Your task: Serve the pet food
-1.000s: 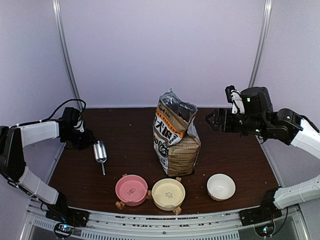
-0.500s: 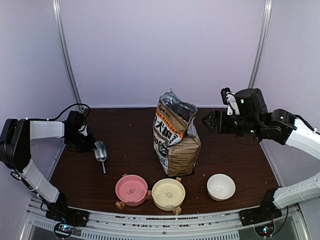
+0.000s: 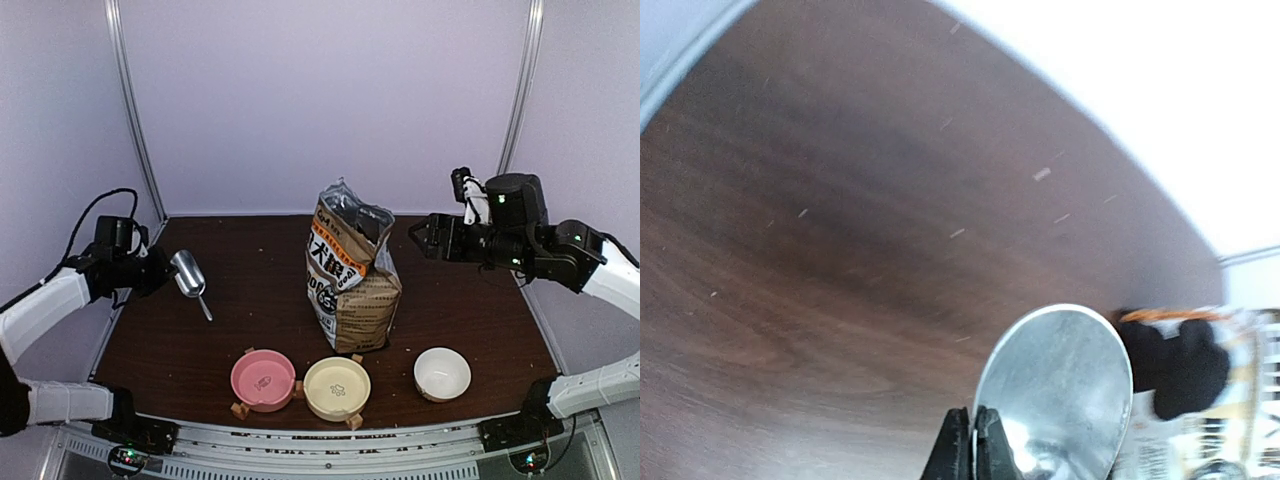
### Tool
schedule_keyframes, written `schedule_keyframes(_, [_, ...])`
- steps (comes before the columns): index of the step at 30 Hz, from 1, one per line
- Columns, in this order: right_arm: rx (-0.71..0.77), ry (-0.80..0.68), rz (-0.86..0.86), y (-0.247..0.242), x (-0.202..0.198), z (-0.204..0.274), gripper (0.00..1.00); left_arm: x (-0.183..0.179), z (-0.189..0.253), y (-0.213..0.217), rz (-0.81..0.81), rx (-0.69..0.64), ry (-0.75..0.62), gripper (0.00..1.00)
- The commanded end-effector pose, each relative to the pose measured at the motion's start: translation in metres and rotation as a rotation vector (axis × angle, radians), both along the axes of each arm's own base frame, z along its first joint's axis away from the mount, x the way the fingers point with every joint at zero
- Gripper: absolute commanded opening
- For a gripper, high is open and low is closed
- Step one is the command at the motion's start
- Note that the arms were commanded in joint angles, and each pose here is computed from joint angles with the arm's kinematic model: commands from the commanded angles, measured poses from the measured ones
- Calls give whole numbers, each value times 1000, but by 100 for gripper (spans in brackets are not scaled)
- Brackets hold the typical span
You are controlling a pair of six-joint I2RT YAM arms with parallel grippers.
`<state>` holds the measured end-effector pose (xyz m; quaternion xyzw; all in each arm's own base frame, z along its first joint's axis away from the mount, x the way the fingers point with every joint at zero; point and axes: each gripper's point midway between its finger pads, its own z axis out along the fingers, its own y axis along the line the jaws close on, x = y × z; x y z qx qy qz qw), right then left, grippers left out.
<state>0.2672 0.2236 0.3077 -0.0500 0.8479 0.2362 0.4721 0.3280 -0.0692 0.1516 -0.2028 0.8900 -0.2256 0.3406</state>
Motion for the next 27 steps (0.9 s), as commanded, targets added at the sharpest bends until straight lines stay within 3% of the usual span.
schedule_keyframes(1, [127,-107,82,12,-14,41,86,-7,94,-18,114,-202,-264,0])
schedule_keyframes(7, [246,-169,219,42,-40,79,88,-44,192,-55,128,-406,-493,0])
schedule_keyframes(14, [232,-173,395,101,-71,96,88,-65,254,-129,-4,-602,-581,0])
schedule_keyframes(20, [131,-178,528,146,-99,95,85,-71,283,-183,-115,-657,-608,0])
schedule_keyframes(27, [44,-150,574,182,-107,83,76,-74,288,-203,-147,-696,-611,0])
